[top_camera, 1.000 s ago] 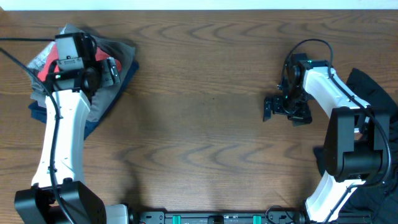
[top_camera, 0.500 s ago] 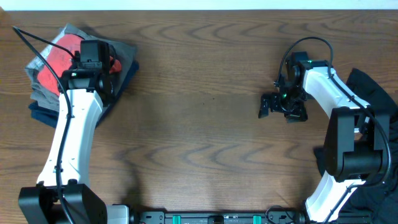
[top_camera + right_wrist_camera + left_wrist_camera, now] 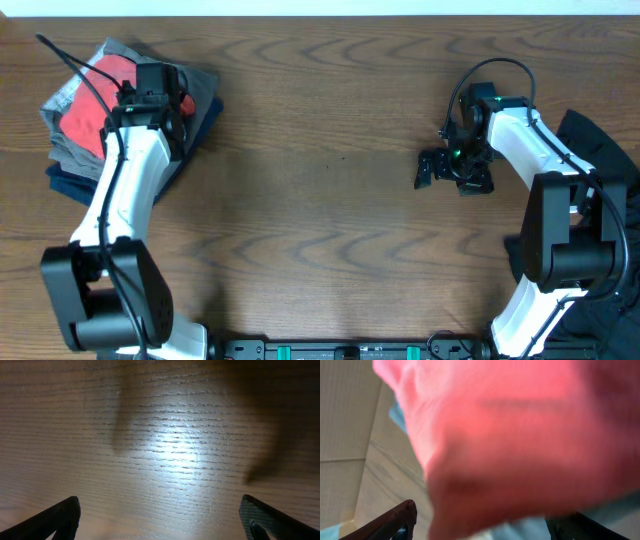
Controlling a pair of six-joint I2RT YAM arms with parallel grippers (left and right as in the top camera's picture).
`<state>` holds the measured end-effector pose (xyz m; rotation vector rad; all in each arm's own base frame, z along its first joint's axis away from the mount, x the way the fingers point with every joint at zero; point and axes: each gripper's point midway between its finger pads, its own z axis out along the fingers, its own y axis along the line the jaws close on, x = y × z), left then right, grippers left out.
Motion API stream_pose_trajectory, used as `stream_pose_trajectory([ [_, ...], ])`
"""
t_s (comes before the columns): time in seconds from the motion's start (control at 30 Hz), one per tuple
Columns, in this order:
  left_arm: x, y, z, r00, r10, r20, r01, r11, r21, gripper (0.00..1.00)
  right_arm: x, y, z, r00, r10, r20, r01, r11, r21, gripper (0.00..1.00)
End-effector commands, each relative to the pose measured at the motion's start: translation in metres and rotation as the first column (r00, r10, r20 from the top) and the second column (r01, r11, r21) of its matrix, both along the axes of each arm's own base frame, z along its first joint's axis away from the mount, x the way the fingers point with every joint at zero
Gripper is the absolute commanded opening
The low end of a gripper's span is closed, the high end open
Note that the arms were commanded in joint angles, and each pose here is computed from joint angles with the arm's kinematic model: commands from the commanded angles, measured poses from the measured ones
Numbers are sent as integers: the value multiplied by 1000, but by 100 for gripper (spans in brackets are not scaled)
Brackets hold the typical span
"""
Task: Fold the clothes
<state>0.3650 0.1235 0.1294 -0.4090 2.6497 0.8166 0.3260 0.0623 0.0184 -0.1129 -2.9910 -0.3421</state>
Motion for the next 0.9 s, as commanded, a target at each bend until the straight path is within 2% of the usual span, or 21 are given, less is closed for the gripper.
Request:
stream_pose_trajectory([
  [0.0, 2, 5, -3, 1000, 12, 4, -12, 1000, 23, 83, 2, 0, 7, 1000, 6, 23, -6, 1000, 16, 99],
  [0.13, 4, 9, -10, 1000, 24, -13, -23, 998, 54, 83, 1, 0, 7, 1000, 6, 19, -6, 1000, 15, 99],
  [0.33, -2, 25, -16, 995, 65, -74, -52, 984, 170, 83, 1, -1, 7, 1000, 4, 18, -4, 1000, 15, 99],
  [0.6, -5, 37, -7, 992, 100, -73, -79, 964, 254, 82, 0, -1, 7, 1000, 5, 17, -5, 1000, 15, 99],
  [0.87, -6, 32, -27, 992, 84, -97, -65, 982, 180, 82, -2, -1, 7, 1000, 22, 12, -22, 1000, 16, 99],
])
